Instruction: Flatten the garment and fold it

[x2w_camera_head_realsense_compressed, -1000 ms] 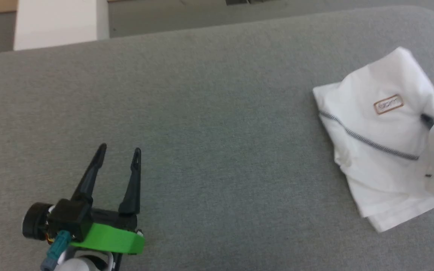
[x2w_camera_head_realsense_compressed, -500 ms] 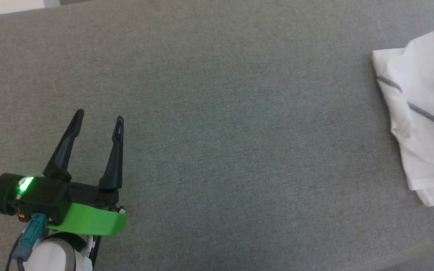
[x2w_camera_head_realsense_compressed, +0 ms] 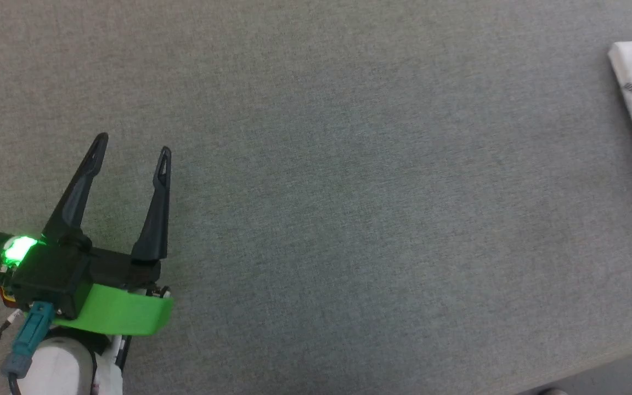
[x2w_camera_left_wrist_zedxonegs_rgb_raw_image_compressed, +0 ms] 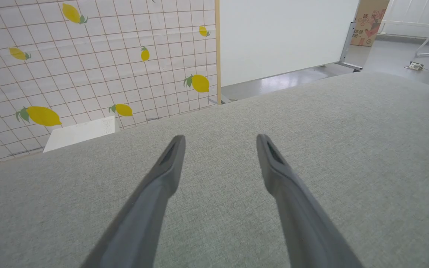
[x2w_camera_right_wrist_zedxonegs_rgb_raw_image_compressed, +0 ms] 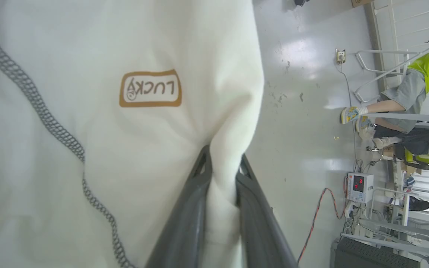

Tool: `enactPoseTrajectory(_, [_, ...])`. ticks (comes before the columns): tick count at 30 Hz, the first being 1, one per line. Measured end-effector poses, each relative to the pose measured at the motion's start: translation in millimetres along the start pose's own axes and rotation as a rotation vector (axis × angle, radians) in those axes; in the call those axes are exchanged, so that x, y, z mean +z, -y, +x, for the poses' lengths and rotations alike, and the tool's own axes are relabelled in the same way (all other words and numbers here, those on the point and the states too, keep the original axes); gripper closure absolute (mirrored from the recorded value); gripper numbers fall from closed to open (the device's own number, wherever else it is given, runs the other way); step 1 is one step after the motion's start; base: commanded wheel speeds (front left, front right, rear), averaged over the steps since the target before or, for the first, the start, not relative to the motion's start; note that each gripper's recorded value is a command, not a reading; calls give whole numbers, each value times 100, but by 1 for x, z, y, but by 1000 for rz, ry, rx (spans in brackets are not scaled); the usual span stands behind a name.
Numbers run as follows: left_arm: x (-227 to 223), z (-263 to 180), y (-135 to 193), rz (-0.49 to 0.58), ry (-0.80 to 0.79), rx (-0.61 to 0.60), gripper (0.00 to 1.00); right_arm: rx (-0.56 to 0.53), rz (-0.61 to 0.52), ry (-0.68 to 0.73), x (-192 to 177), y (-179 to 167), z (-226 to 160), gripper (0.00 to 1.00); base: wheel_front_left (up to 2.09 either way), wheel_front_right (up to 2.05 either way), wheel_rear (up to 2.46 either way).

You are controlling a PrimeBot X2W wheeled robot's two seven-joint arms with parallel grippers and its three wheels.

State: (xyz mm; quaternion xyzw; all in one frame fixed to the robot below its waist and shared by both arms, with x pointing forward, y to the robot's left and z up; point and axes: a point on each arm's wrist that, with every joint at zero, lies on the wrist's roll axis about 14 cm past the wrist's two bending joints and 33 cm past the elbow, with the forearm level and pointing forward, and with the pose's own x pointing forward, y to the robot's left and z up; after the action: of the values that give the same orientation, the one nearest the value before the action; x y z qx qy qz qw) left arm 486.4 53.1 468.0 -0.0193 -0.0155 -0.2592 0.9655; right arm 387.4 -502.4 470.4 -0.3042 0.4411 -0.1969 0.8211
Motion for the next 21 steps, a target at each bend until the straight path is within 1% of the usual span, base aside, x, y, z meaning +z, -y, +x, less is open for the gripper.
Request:
enactPoseTrajectory(5, [-8,2,-7,5,-19,12,0,-18,-19,-18,-6,-1,15,100,0,0,0])
enactPoseTrajectory(9, [-13,1,-12,14,-27,23,0,-18,-49,3,-1,-8,27,100,0,0,0])
enactPoseTrajectory(11, [-15,2,-15,22,-26,32,0,-15,-46,1,0,-12,33,57,0,0,0])
enactPoseTrajectory(13, [-14,1,-17,28,-21,38,0,-3,-45,9,2,-21,38,0,0,0,0])
enactPoseTrajectory(17, [-8,0,-22,47,1,59,0,9,-42,15,4,-28,42,0,0,0,0])
enactPoseTrajectory(21, [1,-3,-25,58,25,82,0,-5,-28,8,2,-20,40,0,0,0,0])
